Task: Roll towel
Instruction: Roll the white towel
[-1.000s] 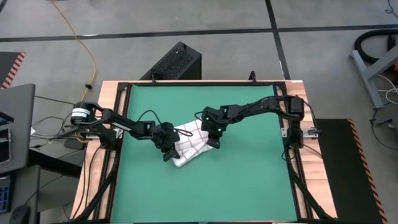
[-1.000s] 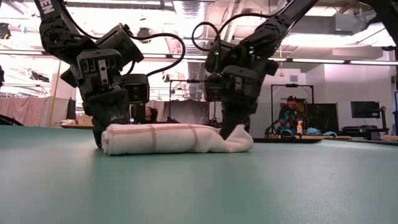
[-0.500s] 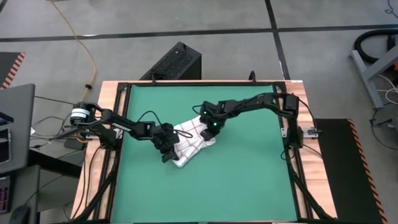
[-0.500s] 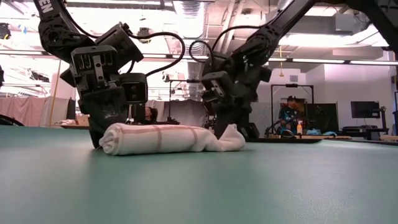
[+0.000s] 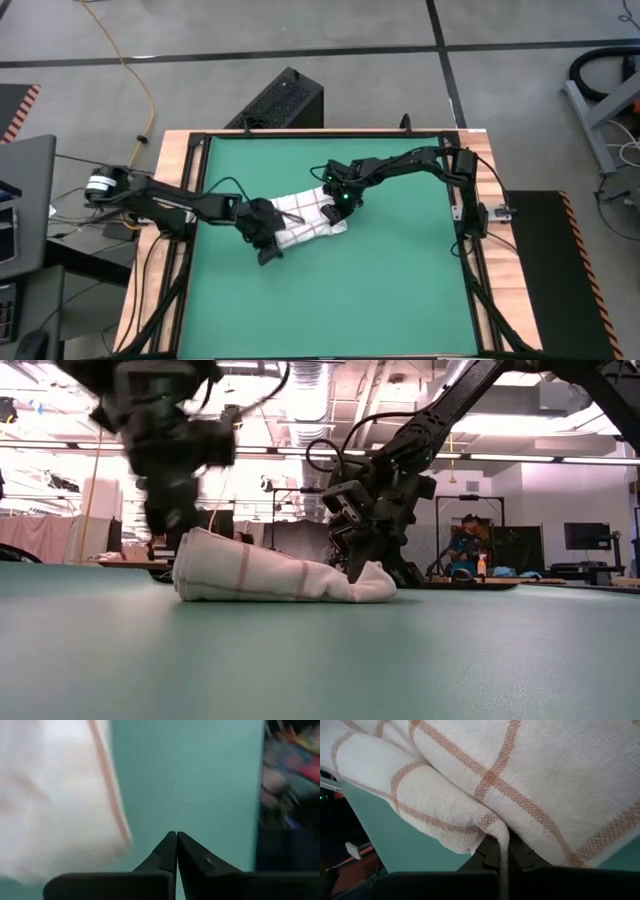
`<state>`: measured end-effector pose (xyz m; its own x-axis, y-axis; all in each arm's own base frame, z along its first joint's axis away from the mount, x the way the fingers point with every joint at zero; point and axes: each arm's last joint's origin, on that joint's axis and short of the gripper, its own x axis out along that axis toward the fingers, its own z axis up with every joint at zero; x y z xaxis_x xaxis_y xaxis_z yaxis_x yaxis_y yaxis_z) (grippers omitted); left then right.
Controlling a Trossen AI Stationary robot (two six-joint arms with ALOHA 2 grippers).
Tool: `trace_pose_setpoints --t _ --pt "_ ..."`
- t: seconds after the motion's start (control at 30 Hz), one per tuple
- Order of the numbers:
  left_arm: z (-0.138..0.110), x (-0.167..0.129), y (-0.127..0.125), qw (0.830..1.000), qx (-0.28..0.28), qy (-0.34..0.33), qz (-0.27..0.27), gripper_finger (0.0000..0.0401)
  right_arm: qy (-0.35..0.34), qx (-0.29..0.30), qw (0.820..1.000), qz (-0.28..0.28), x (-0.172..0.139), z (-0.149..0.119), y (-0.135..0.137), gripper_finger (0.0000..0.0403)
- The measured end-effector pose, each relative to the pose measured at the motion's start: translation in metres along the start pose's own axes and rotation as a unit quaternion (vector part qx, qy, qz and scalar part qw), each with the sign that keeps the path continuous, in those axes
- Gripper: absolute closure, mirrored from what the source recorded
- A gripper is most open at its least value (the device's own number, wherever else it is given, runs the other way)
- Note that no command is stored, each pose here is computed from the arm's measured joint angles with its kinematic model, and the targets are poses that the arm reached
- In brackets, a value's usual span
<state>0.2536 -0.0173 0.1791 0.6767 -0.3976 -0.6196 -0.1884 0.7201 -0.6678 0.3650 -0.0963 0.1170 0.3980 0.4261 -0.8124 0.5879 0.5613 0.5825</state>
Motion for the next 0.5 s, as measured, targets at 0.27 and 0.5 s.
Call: trace_pose_setpoints --t 0.27,0.5 --pt "0.004 -0.009 -0.05 0.966 0.185 -0.055 0.17 0.0401 0.0 -0.004 1.0 0.001 0.0 0.0 0.0 0.0387" --pt "-0.014 0.005 -0.06 0.952 0.24 -0.032 0.188 0.0401 -0.001 -0.016 1.0 0.003 0.001 0.0 0.0 0.0387"
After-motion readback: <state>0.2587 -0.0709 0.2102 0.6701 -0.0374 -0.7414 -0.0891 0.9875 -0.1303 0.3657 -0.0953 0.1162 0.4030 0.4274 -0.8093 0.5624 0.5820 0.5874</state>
